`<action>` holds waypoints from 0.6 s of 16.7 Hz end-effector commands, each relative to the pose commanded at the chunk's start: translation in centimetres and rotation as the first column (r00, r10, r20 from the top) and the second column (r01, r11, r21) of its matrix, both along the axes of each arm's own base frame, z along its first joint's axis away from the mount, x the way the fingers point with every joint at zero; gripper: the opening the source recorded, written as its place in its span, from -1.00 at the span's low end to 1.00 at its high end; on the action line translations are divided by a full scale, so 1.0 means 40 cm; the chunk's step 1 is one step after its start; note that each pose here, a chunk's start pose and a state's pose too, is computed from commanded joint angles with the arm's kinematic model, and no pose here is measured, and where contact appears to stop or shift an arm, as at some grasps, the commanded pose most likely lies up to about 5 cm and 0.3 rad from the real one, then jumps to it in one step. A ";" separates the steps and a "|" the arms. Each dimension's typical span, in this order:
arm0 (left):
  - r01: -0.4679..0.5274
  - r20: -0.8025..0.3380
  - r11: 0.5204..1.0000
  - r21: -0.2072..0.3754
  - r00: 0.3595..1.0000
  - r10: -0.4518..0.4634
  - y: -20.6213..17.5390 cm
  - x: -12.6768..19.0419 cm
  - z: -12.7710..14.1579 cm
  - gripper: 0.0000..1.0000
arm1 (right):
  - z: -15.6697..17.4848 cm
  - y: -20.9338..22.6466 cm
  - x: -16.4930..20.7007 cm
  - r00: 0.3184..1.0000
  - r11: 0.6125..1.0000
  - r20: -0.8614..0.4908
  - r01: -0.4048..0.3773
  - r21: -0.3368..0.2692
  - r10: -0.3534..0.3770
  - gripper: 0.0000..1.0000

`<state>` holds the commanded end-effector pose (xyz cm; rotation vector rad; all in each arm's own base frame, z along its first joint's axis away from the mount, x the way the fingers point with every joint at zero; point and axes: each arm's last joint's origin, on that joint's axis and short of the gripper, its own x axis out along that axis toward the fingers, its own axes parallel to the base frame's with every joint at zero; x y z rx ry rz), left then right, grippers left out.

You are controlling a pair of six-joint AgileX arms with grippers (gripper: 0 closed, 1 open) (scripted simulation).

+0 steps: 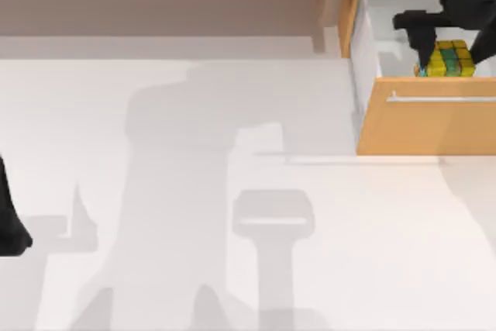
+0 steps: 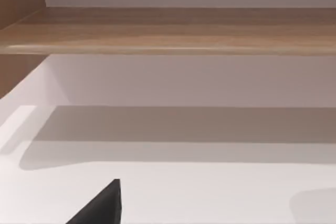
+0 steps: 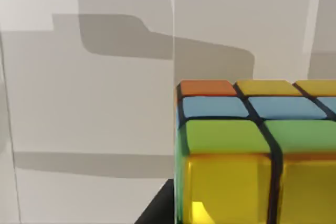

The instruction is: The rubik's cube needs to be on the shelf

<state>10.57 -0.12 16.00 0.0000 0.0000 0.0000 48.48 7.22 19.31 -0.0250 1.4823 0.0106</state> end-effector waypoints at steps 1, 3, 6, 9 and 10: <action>0.000 0.000 1.000 0.000 1.000 0.000 0.000 0.000 0.000 1.00 | 0.001 0.001 0.004 1.000 1.000 0.006 0.007 0.005 -0.007 -1.00; 0.000 0.000 1.000 0.000 1.000 0.000 0.000 0.000 0.000 1.00 | 0.001 0.001 0.009 1.000 1.000 0.012 0.014 0.011 -0.014 -1.00; 0.000 0.000 1.000 0.000 1.000 0.000 0.000 0.000 0.000 1.00 | 0.000 0.001 0.005 1.000 1.000 0.007 0.015 0.010 -0.015 -1.00; 0.000 0.000 1.000 0.000 1.000 0.000 0.000 0.000 0.000 1.00 | 0.010 0.002 -0.003 1.000 1.000 0.008 0.011 0.001 -0.011 -1.00; 0.000 0.000 1.000 0.000 1.000 0.000 0.000 0.000 0.000 1.00 | 0.021 0.004 -0.011 1.000 1.000 0.014 0.006 -0.007 -0.006 -1.00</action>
